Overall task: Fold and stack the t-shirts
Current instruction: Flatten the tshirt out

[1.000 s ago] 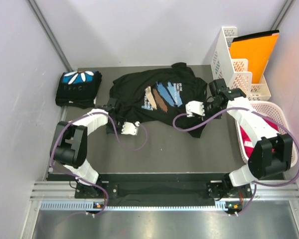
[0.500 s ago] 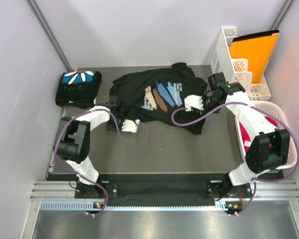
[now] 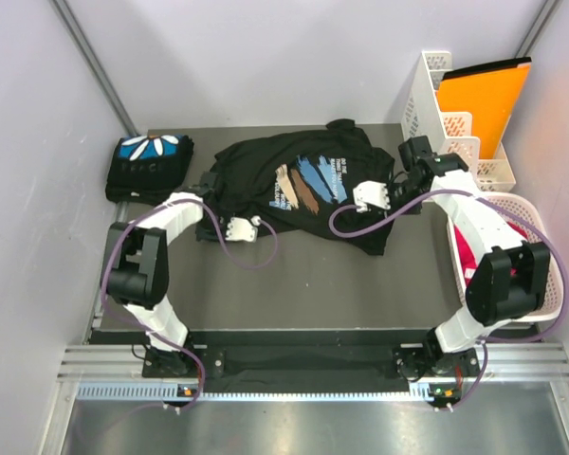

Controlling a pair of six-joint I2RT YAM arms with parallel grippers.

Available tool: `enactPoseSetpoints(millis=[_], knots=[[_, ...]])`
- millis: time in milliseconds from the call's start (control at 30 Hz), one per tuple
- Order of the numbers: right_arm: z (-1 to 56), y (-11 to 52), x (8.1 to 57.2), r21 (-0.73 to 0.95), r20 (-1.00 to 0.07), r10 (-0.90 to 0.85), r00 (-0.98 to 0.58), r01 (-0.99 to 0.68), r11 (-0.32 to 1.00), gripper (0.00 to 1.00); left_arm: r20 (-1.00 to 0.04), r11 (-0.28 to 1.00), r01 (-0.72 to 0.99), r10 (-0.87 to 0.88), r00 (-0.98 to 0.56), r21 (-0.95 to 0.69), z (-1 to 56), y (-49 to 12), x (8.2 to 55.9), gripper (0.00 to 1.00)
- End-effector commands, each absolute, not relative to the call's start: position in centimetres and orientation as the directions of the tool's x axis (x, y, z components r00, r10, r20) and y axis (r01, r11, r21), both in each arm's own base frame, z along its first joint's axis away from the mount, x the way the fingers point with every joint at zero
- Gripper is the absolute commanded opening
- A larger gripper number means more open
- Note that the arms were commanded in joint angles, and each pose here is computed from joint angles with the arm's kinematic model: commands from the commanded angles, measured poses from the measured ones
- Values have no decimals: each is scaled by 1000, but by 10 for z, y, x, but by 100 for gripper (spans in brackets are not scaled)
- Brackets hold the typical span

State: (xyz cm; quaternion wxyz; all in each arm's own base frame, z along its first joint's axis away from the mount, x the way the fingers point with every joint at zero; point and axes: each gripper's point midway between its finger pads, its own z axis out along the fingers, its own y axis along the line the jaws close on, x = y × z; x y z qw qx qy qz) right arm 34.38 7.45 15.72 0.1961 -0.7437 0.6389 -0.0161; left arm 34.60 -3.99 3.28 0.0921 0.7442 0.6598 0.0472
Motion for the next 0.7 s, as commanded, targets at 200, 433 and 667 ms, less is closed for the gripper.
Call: enactPoseSetpoints(millis=[200,433,667], knots=[[137,139,295,-201,-311,-880,360,-930,-309,0,2,-180,961,983,184,212,100,-5,322,0],[132,122,314,-301,-174,-923,343,-911,-282,2,-31,-143,960,987,155,239,104,-7,317,0],[154,56,363,-448,-103,-989,109,-893,-52,0,-82,-131,955,984,158,267,104,-16,310,0]])
